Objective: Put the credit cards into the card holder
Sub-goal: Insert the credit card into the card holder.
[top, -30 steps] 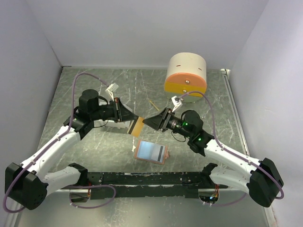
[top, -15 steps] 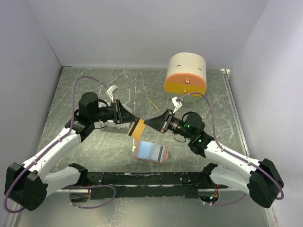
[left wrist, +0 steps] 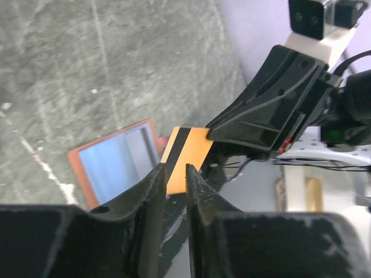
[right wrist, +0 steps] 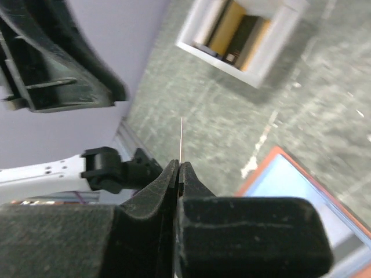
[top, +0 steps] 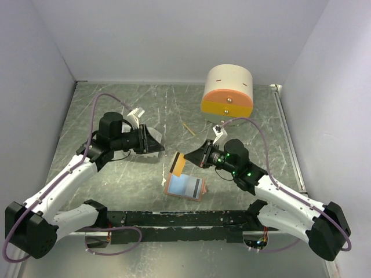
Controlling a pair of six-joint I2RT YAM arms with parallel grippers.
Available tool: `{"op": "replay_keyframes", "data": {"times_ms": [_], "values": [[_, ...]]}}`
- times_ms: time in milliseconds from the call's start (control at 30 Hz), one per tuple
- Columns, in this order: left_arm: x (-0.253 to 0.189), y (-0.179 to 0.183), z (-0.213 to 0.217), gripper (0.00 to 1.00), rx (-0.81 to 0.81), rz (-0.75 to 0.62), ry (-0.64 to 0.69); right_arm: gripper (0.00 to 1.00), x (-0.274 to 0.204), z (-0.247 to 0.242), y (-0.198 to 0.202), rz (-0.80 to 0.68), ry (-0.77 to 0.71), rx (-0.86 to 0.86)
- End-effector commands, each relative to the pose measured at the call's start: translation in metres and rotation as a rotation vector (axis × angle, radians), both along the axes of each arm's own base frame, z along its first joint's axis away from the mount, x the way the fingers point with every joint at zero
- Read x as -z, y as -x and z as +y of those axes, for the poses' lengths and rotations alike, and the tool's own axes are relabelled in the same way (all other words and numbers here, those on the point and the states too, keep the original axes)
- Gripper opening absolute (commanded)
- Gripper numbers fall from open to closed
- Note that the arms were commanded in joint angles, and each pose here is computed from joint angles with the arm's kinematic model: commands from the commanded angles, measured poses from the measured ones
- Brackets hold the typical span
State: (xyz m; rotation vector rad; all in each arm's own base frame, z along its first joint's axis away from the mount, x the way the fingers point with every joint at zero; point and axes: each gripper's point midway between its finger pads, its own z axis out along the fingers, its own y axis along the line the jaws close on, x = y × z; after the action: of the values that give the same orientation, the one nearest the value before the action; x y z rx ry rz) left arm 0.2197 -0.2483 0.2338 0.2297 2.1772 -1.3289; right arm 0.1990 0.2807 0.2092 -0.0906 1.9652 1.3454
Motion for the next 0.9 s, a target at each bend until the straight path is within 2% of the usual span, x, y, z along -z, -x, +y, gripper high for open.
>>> {"op": "replay_keyframes", "data": {"times_ms": [0, 100, 267, 433, 667, 867], "values": [[0.028, -0.001, 0.015, 0.21, -0.041, 0.029, -0.124, 0.0, 0.035, -0.025, -0.006, 0.095, 0.17, 0.114], [0.039, 0.004, 0.012, 0.07, -0.013, 0.061, -0.116, 0.0, 0.051, -0.039, -0.013, 0.14, 0.243, 0.19], [0.066, 0.009, 0.007, 0.07, -0.013, 0.108, -0.155, 0.0, 0.074, -0.049, -0.015, 0.217, 0.343, 0.222], [0.095, 0.022, -0.004, 0.07, -0.007, 0.167, -0.184, 0.0, 0.091, -0.051, -0.013, 0.291, 0.364, 0.225], [0.125, 0.036, -0.016, 0.07, -0.002, 0.187, -0.298, 0.0, 0.11, -0.058, -0.012, 0.427, 0.369, 0.294], [0.151, 0.044, -0.024, 0.07, 0.003, 0.205, -0.348, 0.0, 0.109, -0.059, -0.012, 0.381, 0.362, 0.257]]}}
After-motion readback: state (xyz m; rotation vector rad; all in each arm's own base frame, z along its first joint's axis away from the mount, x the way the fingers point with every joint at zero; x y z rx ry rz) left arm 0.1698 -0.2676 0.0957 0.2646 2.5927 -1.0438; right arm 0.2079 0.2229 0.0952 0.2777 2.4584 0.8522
